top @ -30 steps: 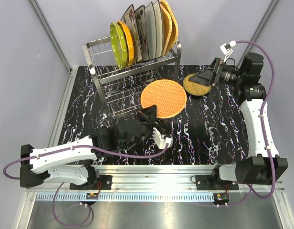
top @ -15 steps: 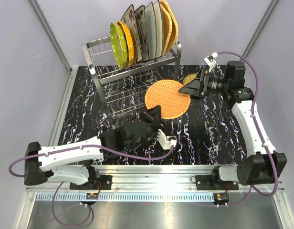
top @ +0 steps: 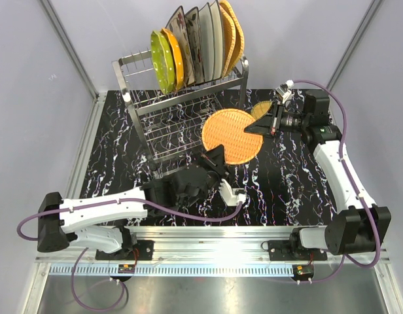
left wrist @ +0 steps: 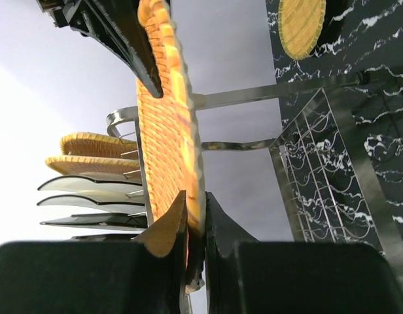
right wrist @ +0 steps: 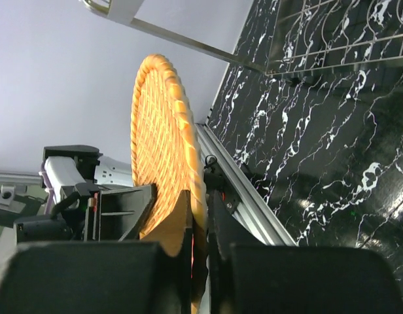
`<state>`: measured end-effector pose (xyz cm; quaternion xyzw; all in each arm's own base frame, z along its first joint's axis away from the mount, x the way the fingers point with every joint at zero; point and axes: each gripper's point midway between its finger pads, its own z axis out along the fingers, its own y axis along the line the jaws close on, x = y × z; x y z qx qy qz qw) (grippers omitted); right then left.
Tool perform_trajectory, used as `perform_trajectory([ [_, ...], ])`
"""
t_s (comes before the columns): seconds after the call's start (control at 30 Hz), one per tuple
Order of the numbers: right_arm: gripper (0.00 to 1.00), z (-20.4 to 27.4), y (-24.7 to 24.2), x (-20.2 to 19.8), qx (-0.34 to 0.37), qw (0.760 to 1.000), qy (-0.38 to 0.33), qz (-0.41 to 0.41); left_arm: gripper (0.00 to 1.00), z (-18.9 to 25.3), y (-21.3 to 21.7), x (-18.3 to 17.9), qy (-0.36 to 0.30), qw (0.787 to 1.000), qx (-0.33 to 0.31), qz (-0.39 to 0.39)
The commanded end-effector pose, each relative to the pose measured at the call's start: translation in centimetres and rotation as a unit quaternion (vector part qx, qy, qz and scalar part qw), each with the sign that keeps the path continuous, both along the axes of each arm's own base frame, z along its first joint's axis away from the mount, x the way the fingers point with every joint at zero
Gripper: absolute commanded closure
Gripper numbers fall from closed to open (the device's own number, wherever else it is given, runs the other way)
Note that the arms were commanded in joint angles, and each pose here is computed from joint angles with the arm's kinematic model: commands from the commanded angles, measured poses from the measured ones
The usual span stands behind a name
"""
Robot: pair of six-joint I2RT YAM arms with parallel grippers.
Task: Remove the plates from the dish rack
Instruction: Pass the plate from the left arm to the right
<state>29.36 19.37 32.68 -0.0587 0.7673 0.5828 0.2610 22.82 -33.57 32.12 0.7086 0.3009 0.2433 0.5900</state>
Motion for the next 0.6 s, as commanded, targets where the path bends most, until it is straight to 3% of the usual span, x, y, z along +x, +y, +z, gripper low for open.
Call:
perform_trajectory([
  [0.0, 1.00, 2.6, 0.6, -1.4, 0.028, 0.998, -0.038, 0.036, 0.95, 2.5, -0.1, 0.3, -0.003, 0.997, -0.082, 0.015],
  [0.07, 1.00, 2.8, 0.5, -1.4, 0.028, 0.998, -0.042, 0.034, 0.75, 2.8, -0.1, 0.2, 0.006, 0.994, -0.104, 0.013],
  [0.1, 1.00, 2.7, 0.5, -1.2, 0.026, 0.998, -0.042, 0.031, 0.56, 2.6, -0.3, 0.1, 0.016, 0.994, -0.110, 0.010],
  [0.2, 1.00, 3.0, 0.3, -1.0, 0.025, 0.998, -0.053, 0.024, 0.26, 2.5, -0.1, -0.1, 0.043, 0.989, -0.144, 0.013],
  [0.27, 1.00, 2.9, -0.2, -0.5, 0.022, 0.998, -0.059, 0.015, 0.18, 2.9, 0.1, -0.2, 0.053, 0.983, -0.173, 0.013],
  [0.33, 1.00, 2.6, -0.9, 0.0, 0.017, 0.998, -0.065, 0.005, 0.04, 3.1, 0.2, -0.6, 0.072, 0.977, -0.199, 0.006],
  [0.57, 1.00, 0.6, -4.4, 2.4, -0.015, 0.996, -0.069, -0.046, 0.01, 2.6, 0.4, -1.9, 0.160, 0.955, -0.249, -0.010],
])
